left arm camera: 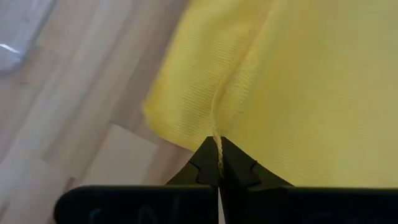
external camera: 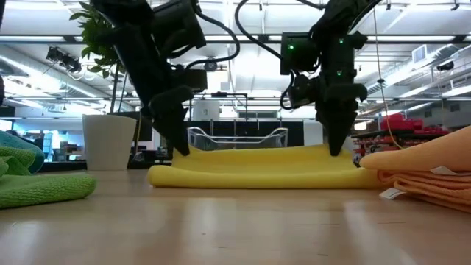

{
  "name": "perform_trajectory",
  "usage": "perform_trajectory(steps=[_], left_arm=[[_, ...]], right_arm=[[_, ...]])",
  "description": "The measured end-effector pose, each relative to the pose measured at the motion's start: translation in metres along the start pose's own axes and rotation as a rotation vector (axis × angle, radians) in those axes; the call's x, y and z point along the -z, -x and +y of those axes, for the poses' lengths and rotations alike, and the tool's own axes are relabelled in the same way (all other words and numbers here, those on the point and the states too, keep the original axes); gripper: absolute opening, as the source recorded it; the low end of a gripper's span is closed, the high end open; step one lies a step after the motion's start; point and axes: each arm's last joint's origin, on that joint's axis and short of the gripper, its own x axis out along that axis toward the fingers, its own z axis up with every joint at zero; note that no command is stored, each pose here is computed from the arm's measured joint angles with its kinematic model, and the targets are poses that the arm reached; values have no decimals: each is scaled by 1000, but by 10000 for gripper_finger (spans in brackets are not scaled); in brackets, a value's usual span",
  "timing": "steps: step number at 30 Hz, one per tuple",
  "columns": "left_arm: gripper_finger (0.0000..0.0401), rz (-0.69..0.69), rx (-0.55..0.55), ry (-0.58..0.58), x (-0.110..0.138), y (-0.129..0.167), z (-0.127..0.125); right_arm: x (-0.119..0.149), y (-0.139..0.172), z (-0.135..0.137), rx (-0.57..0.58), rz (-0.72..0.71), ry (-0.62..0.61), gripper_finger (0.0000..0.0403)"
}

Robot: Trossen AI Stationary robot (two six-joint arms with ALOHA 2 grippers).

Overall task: Fold microfiber towels
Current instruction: Fold the yellow towel on the table

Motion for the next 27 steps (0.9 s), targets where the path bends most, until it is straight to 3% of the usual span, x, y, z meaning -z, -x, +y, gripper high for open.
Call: perform_trajectory(steps=[27], left_arm=[[17, -33, -59, 36, -14, -9, 30]], right_arm=[[-2, 1, -13, 101, -22, -84, 6]])
